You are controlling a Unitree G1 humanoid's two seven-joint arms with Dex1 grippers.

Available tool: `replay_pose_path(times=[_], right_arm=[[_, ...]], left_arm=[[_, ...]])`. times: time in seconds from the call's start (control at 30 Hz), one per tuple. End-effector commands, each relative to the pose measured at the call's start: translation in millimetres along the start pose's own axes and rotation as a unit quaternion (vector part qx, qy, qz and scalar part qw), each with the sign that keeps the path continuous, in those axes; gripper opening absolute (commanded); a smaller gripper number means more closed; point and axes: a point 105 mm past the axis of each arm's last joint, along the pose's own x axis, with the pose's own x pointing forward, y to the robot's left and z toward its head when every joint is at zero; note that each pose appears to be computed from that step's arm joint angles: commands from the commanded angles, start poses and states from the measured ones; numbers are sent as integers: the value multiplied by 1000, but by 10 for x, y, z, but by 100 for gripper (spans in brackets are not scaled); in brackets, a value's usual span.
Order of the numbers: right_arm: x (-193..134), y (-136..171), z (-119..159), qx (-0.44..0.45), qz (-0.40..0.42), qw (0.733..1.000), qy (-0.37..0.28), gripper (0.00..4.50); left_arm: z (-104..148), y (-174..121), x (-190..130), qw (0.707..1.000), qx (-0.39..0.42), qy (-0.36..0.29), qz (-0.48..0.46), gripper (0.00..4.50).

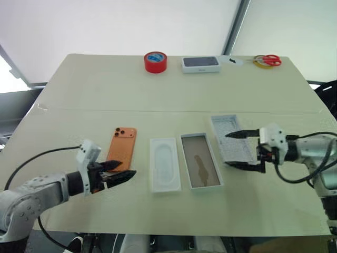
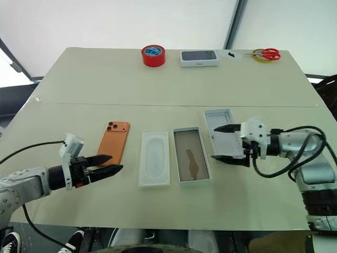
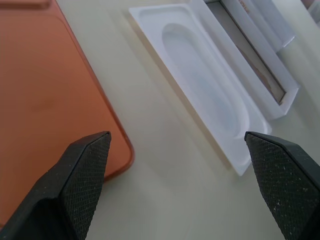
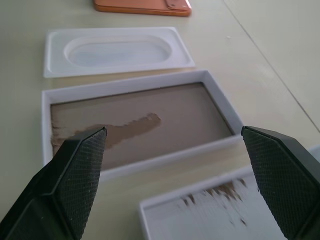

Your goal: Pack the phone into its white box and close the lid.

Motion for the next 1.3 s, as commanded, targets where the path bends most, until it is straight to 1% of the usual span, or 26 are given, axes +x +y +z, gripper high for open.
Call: replay_pose_path(times=[0.03, 0.13, 0.17, 0.23, 0.37, 0.43, 0.6, 0.9, 0.93, 0.97, 1.03, 1.13, 1.2, 1.3], right_arm=[[53, -35, 115, -26, 0, 1000, -8, 450], [147, -15, 153, -35, 15, 999, -12, 450], [163, -10, 164, -38, 17, 999, -12, 450], [186, -27, 198, -36, 14, 999, -20, 450], [193, -38, 190, -37, 11, 999, -17, 450], [193, -39, 195, -37, 10, 999, -18, 450], [205, -51, 217, -38, 6, 999, -20, 450], [231, -61, 224, -38, 3, 999, -21, 450], [235, -67, 226, -38, 2, 999, -21, 450], [237, -70, 228, -38, 2, 999, -22, 450], [242, -69, 230, -39, 2, 999, -22, 450], [241, -64, 232, -38, 1, 999, -23, 450], [238, -60, 232, -38, 0, 999, -23, 450], [241, -40, 241, -32, 1, 999, -29, 450]], left_arm=[[52, -136, 95, 999, -23, -10, -21, 449], [-22, -135, 265, 999, -35, 3, -11, 449], [-36, -132, 295, 999, -49, 3, -11, 449], [-49, -185, 343, 998, -54, 7, -25, 449], [-128, -165, 447, 997, -79, 18, -14, 449], [-155, -209, 483, 995, -93, 20, -29, 449], [-166, -237, 606, 990, -137, 3, -41, 449], [-207, -279, 752, 988, -141, 17, -53, 449], [-201, -286, 766, 988, -144, 16, -57, 399], [-192, -290, 779, 988, -143, 15, -59, 364], [-179, -309, 804, 985, -156, 12, -67, 268], [-200, -303, 802, 988, -142, 21, -61, 120], [-200, -274, 779, 987, -151, 18, -56, 30], [-176, -228, 720, 986, -157, 9, -51, 30]])
